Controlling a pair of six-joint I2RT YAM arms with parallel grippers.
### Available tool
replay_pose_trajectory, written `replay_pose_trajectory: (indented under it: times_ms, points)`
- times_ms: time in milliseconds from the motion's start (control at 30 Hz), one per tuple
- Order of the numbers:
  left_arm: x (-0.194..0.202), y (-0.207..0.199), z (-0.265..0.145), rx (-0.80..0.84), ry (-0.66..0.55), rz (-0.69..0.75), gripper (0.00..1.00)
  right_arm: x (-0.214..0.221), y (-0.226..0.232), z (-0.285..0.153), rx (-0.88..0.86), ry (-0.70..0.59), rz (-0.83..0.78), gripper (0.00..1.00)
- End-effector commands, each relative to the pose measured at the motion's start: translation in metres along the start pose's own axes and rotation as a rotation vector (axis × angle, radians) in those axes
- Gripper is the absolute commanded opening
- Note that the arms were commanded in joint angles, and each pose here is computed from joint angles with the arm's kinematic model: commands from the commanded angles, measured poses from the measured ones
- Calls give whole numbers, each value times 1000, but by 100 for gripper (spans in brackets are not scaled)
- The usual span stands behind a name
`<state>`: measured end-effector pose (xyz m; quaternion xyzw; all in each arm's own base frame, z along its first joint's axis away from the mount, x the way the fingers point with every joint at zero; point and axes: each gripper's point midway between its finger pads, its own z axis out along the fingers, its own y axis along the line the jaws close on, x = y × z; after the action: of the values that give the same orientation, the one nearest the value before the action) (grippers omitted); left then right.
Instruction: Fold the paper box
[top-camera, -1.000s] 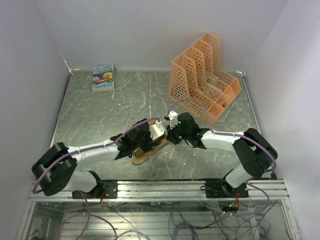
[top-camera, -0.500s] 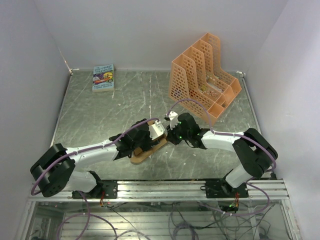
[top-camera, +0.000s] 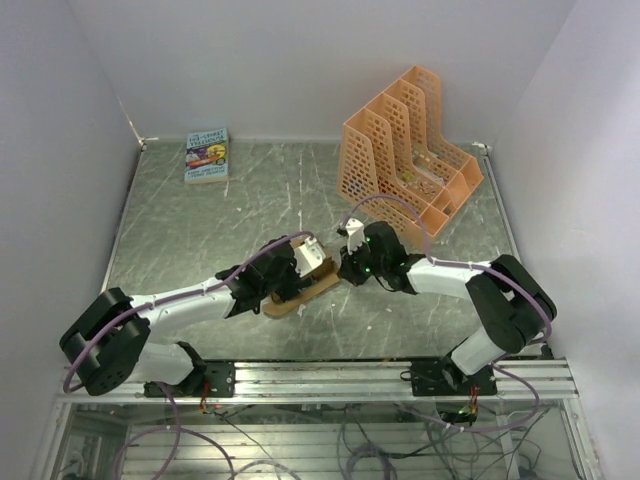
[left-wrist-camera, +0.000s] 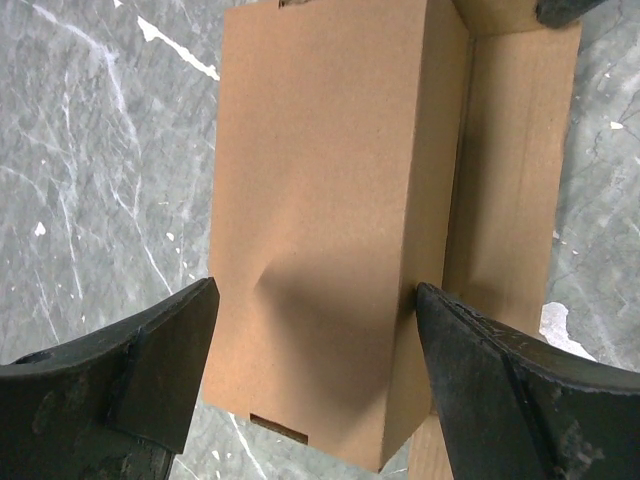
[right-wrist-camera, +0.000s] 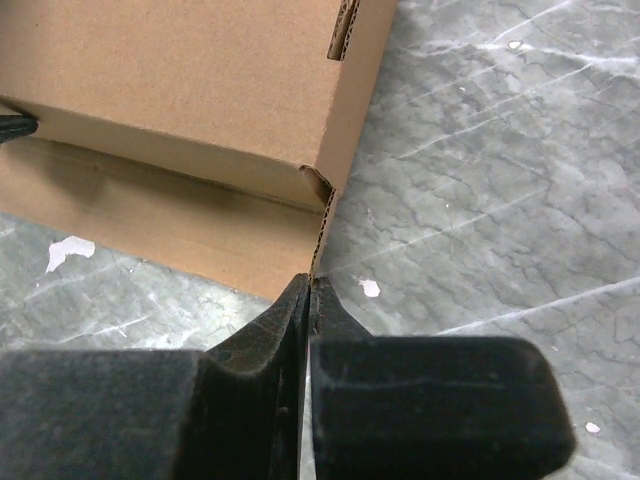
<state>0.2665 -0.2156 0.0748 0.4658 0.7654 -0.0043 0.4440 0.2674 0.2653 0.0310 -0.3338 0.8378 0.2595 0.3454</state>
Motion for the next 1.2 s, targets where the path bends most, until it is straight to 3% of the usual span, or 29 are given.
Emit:
replay_pose_trajectory:
  times_ms: [0, 333, 867, 1000, 1167]
  points:
    - [-5, 3, 2, 0, -4, -28, 90, 8, 1, 0, -25, 7, 6, 0]
    - [-17, 3, 4, 25, -51, -77, 89, 9, -4, 2, -10, 20, 19, 1]
    - [-31, 1, 7, 61, -80, -57, 89, -6, -23, 1, -37, -57, 107, 30]
    - [-36, 1, 8, 67, -82, -46, 88, -8, -25, 3, -70, -68, 147, 30]
    - [-38, 1, 11, 75, -76, -43, 88, -8, -26, 8, -75, -71, 168, 22]
